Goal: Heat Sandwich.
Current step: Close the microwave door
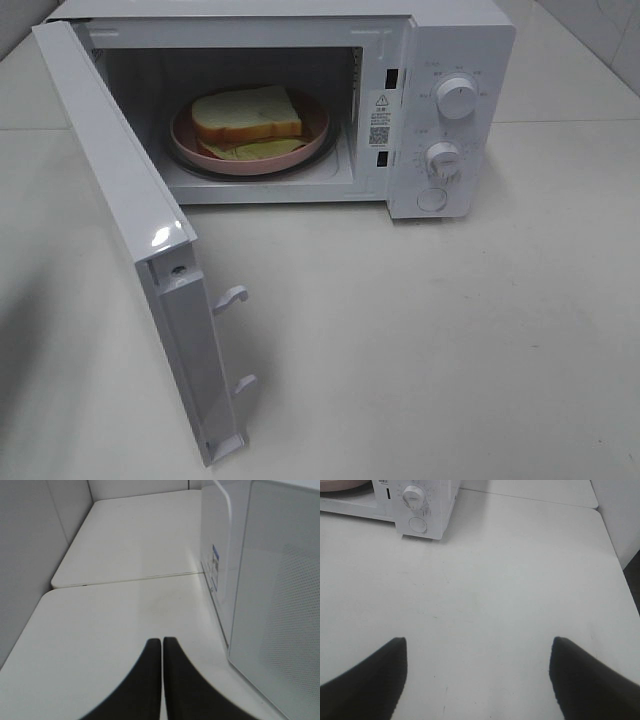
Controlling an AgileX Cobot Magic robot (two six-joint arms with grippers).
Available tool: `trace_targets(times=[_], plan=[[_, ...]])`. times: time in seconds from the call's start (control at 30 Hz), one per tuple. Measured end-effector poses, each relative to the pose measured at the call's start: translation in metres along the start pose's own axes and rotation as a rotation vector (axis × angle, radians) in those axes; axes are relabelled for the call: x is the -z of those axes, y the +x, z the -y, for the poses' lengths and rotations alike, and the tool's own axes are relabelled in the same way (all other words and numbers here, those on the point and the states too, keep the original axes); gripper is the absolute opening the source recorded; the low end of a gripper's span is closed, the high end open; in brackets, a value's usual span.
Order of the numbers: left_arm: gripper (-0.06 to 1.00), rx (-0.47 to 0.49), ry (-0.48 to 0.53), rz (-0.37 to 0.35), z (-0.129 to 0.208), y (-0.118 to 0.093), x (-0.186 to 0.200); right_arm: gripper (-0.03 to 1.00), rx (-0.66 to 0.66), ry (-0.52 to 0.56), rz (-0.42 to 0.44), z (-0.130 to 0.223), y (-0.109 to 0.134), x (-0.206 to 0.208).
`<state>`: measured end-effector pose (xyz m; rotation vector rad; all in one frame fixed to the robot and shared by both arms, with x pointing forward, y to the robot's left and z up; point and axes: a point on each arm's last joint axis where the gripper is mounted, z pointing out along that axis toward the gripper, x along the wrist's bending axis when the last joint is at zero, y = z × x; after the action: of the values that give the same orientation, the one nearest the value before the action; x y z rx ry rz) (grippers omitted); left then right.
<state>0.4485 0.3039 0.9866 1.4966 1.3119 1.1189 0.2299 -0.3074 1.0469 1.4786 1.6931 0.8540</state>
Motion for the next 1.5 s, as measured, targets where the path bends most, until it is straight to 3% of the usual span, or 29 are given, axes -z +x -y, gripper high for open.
trace_targets(times=[0.2,0.33,0.53,0.67,0.83,1.07,1.3,1.5], plan=[[0.0,0.009,-0.035,0.128,0.011,-0.012,-0.019,0.76,0.0,0.0,0.0,0.0,0.0,0.0],[0.0,-0.007,-0.067,0.256,0.017,-0.023,-0.033,0.76,0.0,0.0,0.0,0.0,0.0,0.0],[0.0,0.015,-0.073,0.322,0.014,-0.033,-0.043,0.76,0.0,-0.001,0.0,0.0,0.0,0.0],[0.0,-0.013,-0.074,0.415,0.015,-0.055,-0.049,0.76,0.0,-0.001,0.0,0.0,0.0,0.0],[0.0,-0.015,-0.058,0.458,0.018,-0.07,-0.05,0.76,0.0,-0.001,0.0,0.0,0.0,0.0],[0.0,0.019,-0.054,0.461,0.018,-0.081,-0.051,0.76,0.0,-0.001,0.0,0.0,0.0,0.0],[0.0,-0.001,-0.052,0.551,0.018,-0.107,-0.055,0.76,0.0,-0.001,0.0,0.0,0.0,0.0],[0.0,0.003,-0.064,0.586,0.014,-0.123,-0.059,0.76,0.0,-0.002,0.0,0.0,0.0,0.0]])
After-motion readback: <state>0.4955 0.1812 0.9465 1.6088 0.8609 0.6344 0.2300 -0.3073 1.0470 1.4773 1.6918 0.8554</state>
